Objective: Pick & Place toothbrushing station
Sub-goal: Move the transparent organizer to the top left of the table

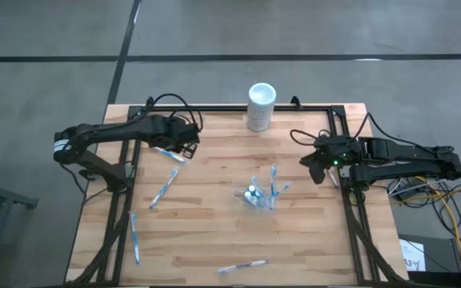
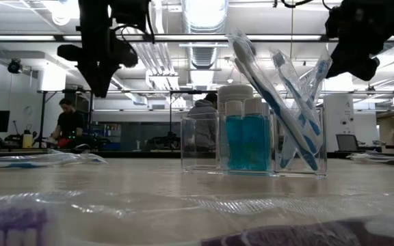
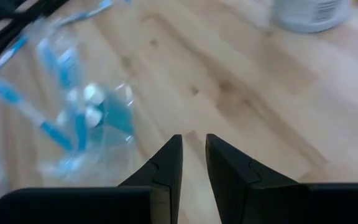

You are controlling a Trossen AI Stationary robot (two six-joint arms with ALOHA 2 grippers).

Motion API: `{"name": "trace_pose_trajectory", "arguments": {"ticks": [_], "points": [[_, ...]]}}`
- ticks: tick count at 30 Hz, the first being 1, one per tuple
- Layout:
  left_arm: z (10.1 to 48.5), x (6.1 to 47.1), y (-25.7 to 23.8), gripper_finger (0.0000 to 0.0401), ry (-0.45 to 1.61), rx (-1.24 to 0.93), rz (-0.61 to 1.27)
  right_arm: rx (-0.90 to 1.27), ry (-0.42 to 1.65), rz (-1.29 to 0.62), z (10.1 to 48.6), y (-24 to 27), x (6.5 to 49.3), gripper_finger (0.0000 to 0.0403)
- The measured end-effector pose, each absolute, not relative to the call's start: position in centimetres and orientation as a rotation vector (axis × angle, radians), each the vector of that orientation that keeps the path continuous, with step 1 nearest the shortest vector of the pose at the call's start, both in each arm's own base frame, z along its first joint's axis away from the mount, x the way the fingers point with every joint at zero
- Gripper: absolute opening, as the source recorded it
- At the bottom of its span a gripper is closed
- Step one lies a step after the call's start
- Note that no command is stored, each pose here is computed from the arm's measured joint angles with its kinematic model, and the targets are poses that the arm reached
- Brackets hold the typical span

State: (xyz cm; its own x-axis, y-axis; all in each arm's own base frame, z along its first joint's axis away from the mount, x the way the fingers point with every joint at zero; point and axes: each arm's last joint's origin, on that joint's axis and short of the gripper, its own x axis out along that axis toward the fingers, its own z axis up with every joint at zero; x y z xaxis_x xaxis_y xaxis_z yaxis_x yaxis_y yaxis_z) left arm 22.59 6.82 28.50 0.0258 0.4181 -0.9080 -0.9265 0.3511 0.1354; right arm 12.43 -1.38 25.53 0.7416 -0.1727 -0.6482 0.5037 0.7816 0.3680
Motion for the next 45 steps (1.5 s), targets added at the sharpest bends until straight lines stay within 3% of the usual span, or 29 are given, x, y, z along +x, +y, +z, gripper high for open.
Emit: {"name": "trace_pose_trajectory", "arguments": {"ticks": [5,14,19,28,37,40,45], "points": [[29.4,22.5,6.3,0.0080,1.057,-0.587,1.025,0.565,0.657,-0.311,25.5,-1.2,12.5,0.0068],[30.0,20.4,5.1,0.0080,0.996,-0.993,1.221,0.562,0.657,-0.316,25.5,-1.2,12.5,0.0068],[29.8,19.3,3.4,0.0072,1.087,-1.034,1.374,0.547,0.655,-0.328,25.4,-1.2,12.5,0.0068],[29.8,20.3,0.0,0.0064,0.967,-1.059,1.331,0.520,0.689,-0.305,24.7,-1.2,12.4,0.0068],[29.9,20.9,-0.6,0.0062,0.824,-1.043,1.318,0.694,0.973,-0.282,21.1,-0.3,10.9,0.0068],[29.9,20.9,-0.5,0.0062,0.786,-1.015,1.329,0.661,0.939,-0.181,19.8,0.1,11.5,0.0068],[30.0,20.9,-0.5,0.0062,0.792,-0.962,1.313,0.574,0.716,0.058,18.4,1.2,12.6,0.0068]]}}
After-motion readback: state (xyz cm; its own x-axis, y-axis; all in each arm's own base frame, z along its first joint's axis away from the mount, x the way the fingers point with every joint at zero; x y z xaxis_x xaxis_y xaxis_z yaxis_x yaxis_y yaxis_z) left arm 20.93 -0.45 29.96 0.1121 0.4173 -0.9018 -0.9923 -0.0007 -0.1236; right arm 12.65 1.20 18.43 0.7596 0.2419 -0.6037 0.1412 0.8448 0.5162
